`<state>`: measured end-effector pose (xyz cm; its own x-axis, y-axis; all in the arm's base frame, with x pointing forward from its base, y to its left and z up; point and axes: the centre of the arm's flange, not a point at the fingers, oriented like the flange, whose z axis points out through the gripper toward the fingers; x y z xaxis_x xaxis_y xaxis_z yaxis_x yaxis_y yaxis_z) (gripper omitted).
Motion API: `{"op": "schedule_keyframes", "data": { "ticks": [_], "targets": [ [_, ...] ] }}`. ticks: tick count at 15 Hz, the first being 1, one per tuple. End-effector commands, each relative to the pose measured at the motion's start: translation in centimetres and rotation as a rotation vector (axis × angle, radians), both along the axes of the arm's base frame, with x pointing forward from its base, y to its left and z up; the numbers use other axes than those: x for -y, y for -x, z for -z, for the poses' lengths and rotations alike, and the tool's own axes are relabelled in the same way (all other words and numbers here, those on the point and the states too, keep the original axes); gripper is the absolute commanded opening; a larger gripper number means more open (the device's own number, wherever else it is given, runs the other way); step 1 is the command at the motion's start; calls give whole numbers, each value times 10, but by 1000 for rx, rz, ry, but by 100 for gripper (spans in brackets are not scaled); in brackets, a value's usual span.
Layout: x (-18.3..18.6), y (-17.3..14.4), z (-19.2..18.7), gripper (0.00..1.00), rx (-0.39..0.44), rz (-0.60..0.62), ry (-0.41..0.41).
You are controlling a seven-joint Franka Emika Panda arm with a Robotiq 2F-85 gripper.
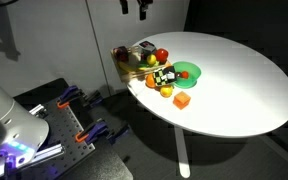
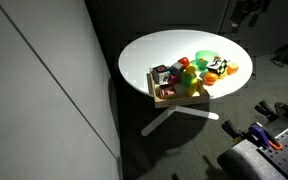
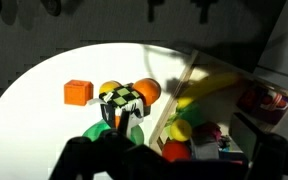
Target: Put the toy lemon in the bowl
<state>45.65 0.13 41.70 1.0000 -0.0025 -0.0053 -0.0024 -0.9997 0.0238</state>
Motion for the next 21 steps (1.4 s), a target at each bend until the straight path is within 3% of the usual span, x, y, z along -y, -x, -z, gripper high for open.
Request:
{"op": "schedule_keyframes", "data": {
  "ticks": [1,4,12,14,15,21],
  "targets": [
    [-7,-37,10,100,51,12,9],
    [-13,-56,27,100,69,0,13],
    [-33,-81,77,100,14,-61,23],
    [-33,-85,83,100,0,-60,52],
    [-30,-72,83,100,-4,-76,18],
    [-31,-77,87,100,-7,-71,34]
  ]
}}
